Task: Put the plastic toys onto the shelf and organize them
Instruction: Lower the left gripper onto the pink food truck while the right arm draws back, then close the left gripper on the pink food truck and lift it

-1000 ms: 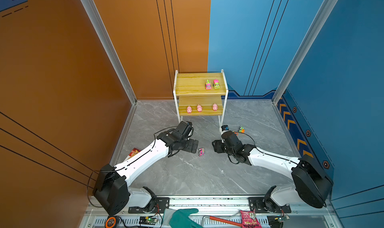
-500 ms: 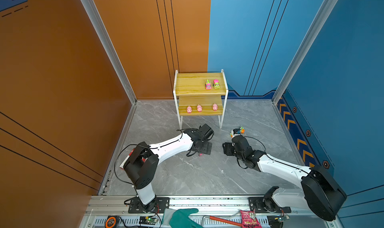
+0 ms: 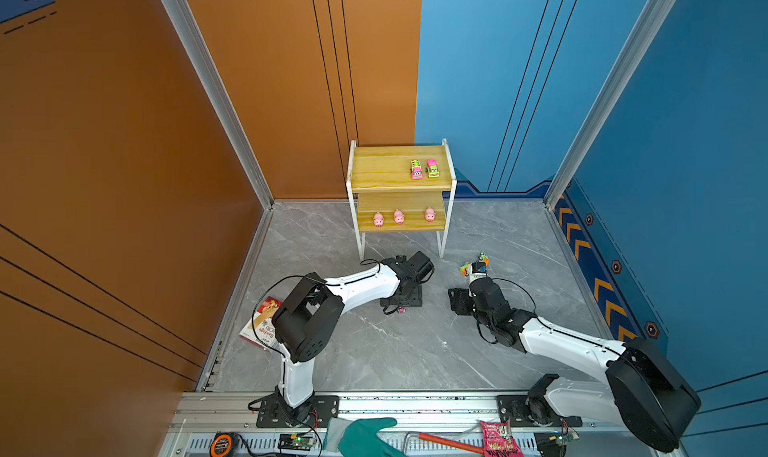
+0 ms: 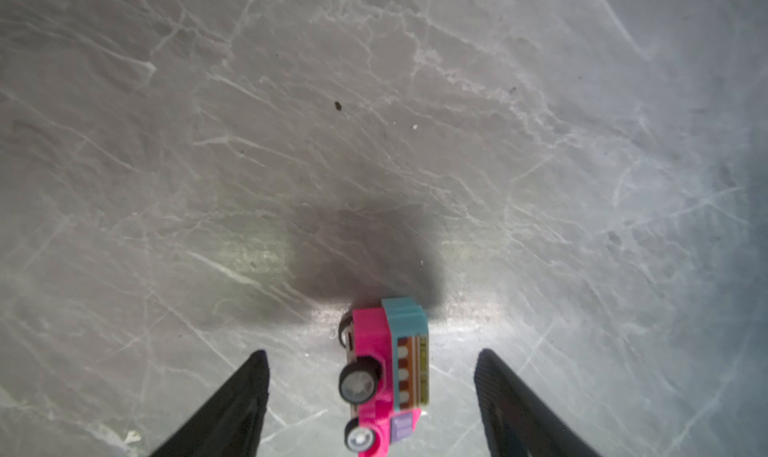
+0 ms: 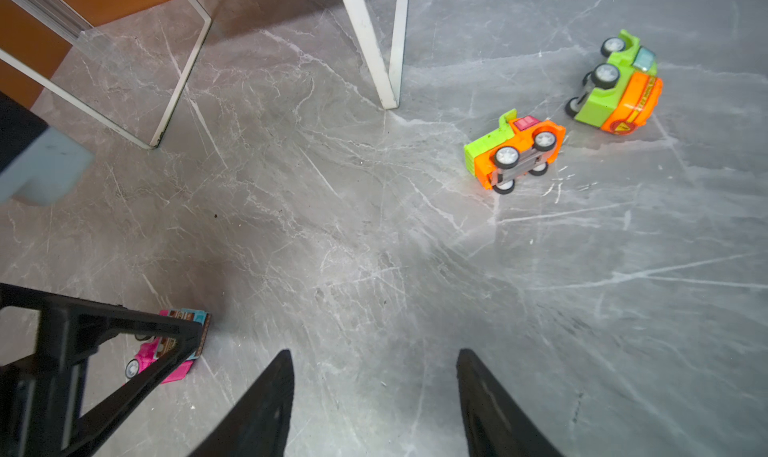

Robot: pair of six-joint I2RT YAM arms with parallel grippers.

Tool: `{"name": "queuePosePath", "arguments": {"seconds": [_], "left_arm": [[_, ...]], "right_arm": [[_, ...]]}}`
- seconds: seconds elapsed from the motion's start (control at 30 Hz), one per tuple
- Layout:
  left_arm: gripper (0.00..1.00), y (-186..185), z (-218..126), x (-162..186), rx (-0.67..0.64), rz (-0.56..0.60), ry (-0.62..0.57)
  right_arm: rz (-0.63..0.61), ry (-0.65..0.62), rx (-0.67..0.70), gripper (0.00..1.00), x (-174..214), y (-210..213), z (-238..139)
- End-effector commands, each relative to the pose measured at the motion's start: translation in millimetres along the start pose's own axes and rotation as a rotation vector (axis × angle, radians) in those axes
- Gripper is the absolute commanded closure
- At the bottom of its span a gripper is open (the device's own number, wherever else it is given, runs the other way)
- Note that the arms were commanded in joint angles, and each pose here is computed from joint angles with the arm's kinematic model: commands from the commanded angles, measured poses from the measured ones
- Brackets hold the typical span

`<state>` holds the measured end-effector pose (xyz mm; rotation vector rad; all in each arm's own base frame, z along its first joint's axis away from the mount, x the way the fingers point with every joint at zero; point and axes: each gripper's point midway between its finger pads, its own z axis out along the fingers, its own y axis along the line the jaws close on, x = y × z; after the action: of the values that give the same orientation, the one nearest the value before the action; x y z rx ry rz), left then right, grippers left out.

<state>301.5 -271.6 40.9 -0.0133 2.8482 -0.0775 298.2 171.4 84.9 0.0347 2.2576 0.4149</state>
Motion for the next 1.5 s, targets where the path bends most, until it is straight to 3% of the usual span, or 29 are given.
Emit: {"name": "queuePosePath", "arguments": {"seconds": [0.0,0.43,0.63,1.1,1.47], "left_arm": [[0.26,1,8,0,-0.046,-0.028,0.004],[0.67,3,23,-1,-0.032,-0.08,0.058],[0.68,7,12,-9,0.099,-0.15,0.059],[0.66,15,-34,-52,0.618,-0.499,-0.078],[0.65,26,-43,-66,0.743,-0.685,-0.196]], "right_arm": [[0.013,-0.04,-0.008,0.36,-6,-1,-2],[0.009,-0.02,-0.064,0.37,-4,15,10],[-0.02,-0.031,-0.115,0.36,-6,31,13],[0.024,-0.121,-0.535,0.36,-18,134,9],[0.034,-0.087,-0.529,0.36,-9,162,11]]}}
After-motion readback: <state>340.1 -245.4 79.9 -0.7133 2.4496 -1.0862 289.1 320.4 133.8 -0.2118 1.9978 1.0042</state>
